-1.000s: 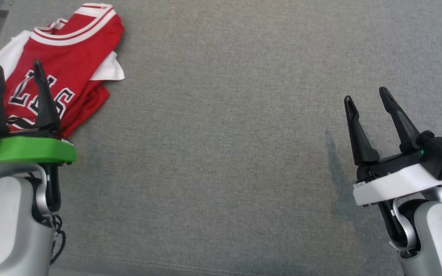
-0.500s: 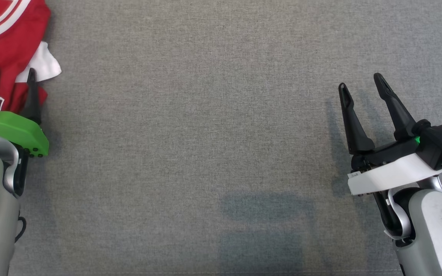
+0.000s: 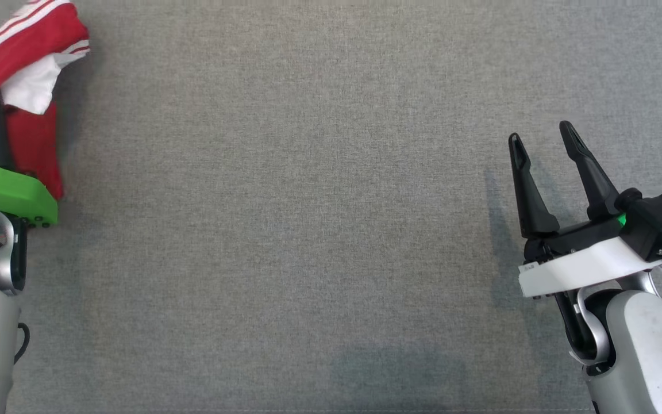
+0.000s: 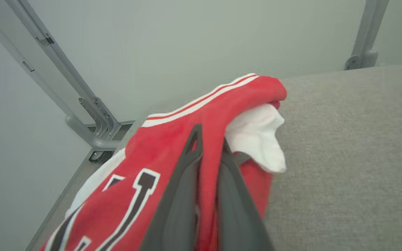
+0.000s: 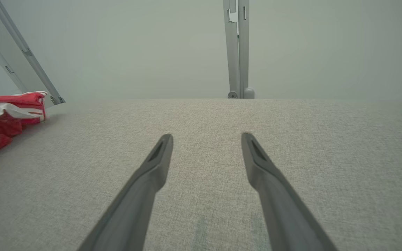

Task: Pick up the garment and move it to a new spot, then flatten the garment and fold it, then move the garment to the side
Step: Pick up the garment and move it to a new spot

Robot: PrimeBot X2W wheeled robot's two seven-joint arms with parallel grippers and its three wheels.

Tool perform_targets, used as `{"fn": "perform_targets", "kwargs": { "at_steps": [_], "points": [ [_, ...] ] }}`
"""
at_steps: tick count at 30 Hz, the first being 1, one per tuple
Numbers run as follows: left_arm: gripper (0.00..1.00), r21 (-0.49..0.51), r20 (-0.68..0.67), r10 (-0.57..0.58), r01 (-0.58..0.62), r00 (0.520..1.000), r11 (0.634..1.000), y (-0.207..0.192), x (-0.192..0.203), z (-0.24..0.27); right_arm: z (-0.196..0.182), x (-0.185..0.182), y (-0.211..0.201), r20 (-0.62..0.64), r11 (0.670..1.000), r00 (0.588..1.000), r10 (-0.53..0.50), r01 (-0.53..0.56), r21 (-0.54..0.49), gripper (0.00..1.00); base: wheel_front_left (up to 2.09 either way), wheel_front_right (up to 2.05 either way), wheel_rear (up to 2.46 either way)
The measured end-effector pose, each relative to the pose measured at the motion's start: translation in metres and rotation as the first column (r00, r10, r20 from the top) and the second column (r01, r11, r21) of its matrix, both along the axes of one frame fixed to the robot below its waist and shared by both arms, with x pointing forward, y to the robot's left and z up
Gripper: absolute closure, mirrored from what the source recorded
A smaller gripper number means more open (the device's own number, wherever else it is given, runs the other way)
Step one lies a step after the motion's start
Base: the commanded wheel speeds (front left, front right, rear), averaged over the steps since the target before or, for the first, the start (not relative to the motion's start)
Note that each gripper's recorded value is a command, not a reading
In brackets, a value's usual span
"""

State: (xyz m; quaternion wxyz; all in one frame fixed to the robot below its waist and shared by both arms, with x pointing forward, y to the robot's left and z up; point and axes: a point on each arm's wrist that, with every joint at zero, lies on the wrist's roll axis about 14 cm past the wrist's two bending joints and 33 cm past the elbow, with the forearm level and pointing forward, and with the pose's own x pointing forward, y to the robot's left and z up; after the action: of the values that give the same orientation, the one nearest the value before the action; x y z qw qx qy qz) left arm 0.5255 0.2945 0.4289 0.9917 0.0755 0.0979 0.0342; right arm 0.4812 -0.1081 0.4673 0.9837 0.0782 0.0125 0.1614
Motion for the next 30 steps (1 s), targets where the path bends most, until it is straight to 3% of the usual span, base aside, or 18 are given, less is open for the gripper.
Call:
{"fn": "perform_targets", "kwargs": {
  "at_steps": [8, 15, 24, 30],
  "points": [
    [1.0, -0.019, 0.252, -0.031, 0.037, 0.967, 0.999, -0.027, -0.037, 0.078, 0.027, -0.014, -0.005, 0.053, 0.999, 0.998, -0.03, 0.029, 0.018, 0.0, 0.0, 0.0, 0.0],
    [1.0, -0.042, 0.373, -0.113, 0.138, 0.921, 0.99, -0.076, -0.083, 0.123, 0.051, -0.032, -0.013, 0.099, 0.997, 0.993, -0.067, 0.065, 0.029, 0.0, 0.0, 0.0, 0.0],
    [1.0, -0.103, 0.363, -0.207, 0.26, 0.909, 0.96, -0.131, -0.094, 0.13, 0.062, -0.048, -0.03, 0.114, 0.993, 0.986, -0.12, 0.117, 0.03, 0.0, 0.0, 0.0, 0.0],
    [1.0, -0.165, 0.324, -0.328, 0.394, 0.887, 0.904, -0.19, -0.088, 0.115, 0.065, -0.061, -0.052, 0.113, 0.982, 0.976, -0.188, 0.186, 0.031, 0.0, 0.0, 0.0, 0.0]
  ]
}}
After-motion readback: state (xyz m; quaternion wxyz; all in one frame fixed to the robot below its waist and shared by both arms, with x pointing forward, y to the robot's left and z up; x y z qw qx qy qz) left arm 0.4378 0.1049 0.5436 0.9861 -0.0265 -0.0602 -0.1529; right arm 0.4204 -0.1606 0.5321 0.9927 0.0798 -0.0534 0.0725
